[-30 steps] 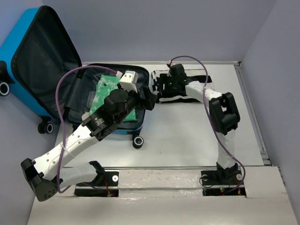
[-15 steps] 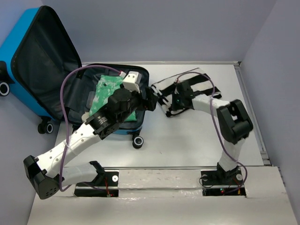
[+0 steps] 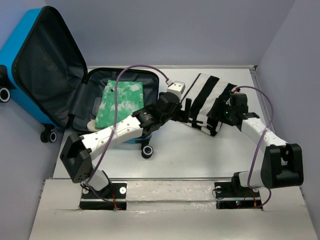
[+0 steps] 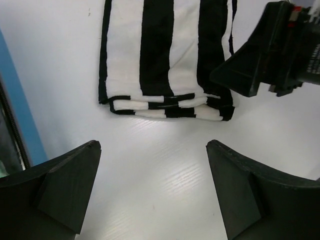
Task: Pack the luggage
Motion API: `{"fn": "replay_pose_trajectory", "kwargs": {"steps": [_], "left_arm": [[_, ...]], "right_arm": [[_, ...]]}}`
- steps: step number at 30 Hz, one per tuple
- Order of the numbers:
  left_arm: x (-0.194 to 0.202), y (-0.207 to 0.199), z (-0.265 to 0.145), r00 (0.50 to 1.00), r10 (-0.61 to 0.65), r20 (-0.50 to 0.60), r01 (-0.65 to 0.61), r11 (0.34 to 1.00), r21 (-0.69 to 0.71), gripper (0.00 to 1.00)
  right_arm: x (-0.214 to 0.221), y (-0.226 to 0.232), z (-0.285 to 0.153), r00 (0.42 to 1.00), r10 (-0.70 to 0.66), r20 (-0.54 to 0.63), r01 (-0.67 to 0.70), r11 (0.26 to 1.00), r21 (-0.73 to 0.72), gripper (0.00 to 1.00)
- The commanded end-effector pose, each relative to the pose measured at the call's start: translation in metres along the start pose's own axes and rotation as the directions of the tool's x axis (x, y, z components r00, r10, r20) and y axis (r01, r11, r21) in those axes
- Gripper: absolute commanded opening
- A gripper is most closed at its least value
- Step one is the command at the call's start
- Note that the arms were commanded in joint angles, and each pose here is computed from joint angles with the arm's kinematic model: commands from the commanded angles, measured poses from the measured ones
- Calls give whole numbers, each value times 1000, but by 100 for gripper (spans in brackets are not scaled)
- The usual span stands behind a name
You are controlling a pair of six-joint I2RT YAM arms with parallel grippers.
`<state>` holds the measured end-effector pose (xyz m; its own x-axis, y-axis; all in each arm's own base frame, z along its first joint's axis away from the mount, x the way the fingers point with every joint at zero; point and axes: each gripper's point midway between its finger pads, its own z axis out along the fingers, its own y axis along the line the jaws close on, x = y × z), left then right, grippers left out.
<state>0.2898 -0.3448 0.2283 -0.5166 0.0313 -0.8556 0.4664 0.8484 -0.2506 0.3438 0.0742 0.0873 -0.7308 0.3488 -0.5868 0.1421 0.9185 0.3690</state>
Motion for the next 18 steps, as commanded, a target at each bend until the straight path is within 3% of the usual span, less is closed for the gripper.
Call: {"fn": "replay_pose_trajectory", "kwargs": {"steps": [1,7,12,13,18], "left_arm": [[-27,-8,27,999,-2,43,5,997,-70,99],[-10,8,86,996,48,-75,-61,979,-194,99],[-11,15,121,992,19,-124,-38,987,-156,99],[5,20,132,984,27,-177,-56,985,-162,99],[13,29,158,970,37,-240,-83,980,-180,99]], "right_arm": [[-60,-7,-23,982,113,152,-108,993,-37,96],[-111,-64,4,926,309,217,-321,947,24,100],[-140,-86,37,908,352,227,-370,928,45,100],[-142,-88,44,906,362,221,-381,923,47,100],[-140,-101,92,898,412,153,-425,902,69,100]]}}
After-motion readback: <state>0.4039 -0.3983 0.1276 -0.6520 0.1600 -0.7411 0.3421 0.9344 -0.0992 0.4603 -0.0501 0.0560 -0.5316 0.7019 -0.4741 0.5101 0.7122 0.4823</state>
